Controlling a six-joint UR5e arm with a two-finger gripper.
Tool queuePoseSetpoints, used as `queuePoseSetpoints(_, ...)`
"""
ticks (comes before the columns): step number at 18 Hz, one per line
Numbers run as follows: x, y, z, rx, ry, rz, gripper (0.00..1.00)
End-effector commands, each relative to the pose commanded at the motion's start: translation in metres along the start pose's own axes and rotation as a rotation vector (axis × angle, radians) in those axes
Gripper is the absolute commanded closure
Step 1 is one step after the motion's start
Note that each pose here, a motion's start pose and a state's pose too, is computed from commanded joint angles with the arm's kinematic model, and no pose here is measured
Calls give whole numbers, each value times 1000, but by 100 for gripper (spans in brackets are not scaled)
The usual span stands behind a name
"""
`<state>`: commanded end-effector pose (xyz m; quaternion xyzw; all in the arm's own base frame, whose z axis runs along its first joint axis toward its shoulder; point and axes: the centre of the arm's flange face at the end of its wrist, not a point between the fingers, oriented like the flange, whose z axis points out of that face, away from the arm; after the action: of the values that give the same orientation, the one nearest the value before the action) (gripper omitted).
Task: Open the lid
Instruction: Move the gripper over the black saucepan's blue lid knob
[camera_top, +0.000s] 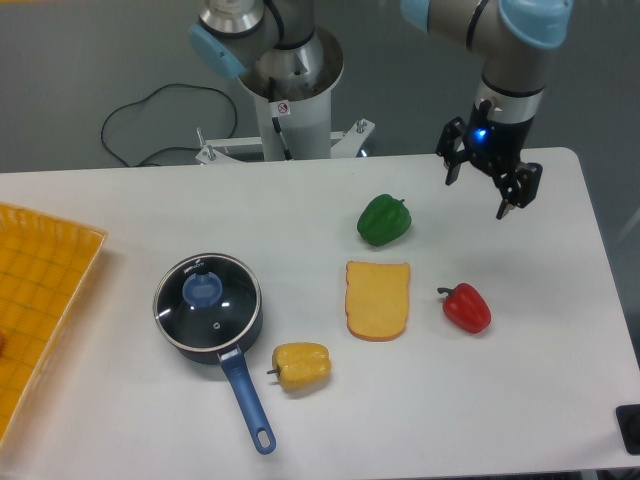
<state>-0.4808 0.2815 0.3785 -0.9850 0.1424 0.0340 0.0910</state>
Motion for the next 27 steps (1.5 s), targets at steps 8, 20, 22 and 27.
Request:
queuePoseSetpoints(8,1,-5,1,7,3,-122,0)
queuePoseSetpoints(20,44,-196,30,-59,23,-655,0)
queuePoseSetpoints(22,64,-216,42,-72,31,-746,0)
queuePoseSetpoints(27,104,-257,64,-129,29,-906,0)
